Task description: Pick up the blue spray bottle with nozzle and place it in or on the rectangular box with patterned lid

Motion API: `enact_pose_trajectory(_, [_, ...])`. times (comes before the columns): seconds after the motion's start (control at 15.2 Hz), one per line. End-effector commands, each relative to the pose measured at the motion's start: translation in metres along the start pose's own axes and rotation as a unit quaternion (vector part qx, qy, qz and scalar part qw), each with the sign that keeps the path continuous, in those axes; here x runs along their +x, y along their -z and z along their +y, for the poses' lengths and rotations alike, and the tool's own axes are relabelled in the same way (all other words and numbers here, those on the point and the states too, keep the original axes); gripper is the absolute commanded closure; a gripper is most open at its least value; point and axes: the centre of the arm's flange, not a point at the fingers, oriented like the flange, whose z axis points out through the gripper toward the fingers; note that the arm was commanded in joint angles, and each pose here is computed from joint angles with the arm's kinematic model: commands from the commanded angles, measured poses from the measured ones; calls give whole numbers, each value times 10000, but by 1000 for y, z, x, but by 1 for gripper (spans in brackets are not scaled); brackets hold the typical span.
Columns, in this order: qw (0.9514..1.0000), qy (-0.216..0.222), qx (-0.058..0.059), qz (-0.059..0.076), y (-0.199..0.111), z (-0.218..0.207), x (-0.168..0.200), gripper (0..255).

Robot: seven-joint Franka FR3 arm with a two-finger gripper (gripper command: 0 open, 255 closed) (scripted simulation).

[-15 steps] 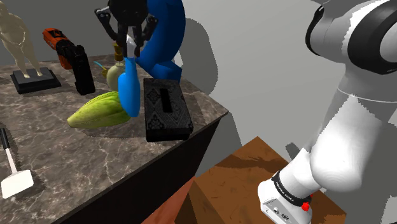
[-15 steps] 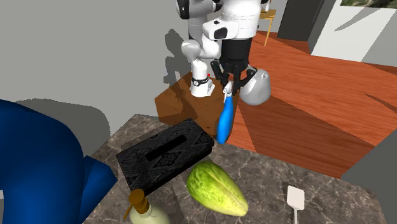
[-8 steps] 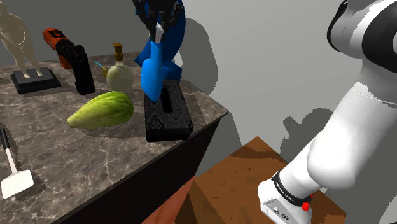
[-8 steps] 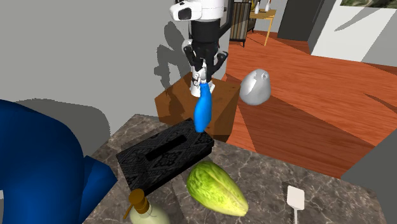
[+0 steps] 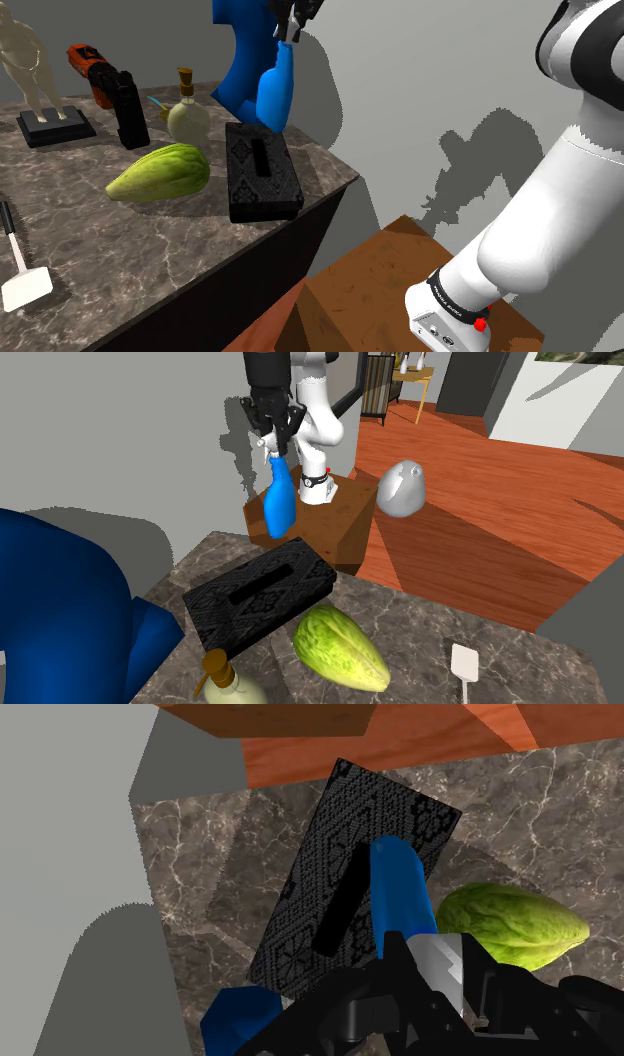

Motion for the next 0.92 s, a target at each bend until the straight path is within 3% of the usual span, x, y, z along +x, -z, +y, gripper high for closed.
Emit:
enact_pose_trajectory(0.0, [10000, 7, 1, -4, 7, 27, 2, 255])
enact_pose_trajectory(0.07, [10000, 7, 1, -4, 14, 44, 5, 255])
enact_pose_trajectory(0.86, [10000, 7, 1, -4, -49, 45, 6, 255])
